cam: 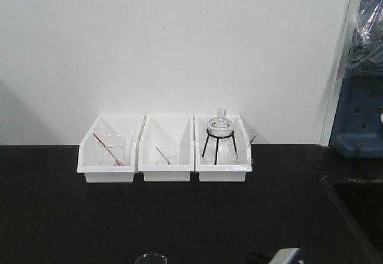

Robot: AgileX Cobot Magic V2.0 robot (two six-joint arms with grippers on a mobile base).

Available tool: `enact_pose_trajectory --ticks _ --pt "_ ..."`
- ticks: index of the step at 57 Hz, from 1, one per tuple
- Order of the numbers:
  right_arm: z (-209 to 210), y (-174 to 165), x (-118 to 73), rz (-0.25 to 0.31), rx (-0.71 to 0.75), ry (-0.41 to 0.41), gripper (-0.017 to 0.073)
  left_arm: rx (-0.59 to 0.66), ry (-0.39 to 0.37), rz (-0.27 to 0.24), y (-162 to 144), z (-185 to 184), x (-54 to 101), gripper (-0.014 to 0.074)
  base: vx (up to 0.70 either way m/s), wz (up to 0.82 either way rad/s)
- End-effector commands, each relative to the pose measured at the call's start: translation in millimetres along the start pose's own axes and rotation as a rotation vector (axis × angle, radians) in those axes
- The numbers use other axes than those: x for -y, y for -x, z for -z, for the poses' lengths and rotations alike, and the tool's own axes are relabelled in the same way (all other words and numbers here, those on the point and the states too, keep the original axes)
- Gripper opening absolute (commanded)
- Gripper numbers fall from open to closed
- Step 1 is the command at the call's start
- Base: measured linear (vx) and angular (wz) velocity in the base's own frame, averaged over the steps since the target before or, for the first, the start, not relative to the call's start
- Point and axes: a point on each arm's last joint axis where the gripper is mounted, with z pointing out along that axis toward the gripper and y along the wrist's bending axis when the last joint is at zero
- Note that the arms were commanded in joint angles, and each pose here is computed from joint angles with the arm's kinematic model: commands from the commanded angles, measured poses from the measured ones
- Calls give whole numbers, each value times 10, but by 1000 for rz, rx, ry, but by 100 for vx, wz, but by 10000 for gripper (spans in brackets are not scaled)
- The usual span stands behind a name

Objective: Pick beaker and place in left cabinet
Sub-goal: 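Close the right gripper around the clear 100 ml glass beaker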

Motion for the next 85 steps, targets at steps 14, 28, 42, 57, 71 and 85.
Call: enact_pose_trajectory --ticks 14,28,42,57,71,85 --pt "-709 149 -190 19 93 128 638 116 16 7 145 25 -19 -6 0 0" --pt "-1058 185 -277 -25 136 177 634 116 16 7 145 25 -19 -6 0 0" --pt "-1346 214 -278 -79 153 192 627 116 16 7 145 25 -19 -6 0 0" --pt "-1578 174 -296 -114 152 204 618 116 16 7 145 25 -19 -6 0 0" --pt "-1718 109 -292 -121 151 207 606 116 16 7 145 25 -19 -6 0 0" --pt "-1764 115 -286 -120 159 207 558 116 16 7 145 25 -19 -6 0 0"
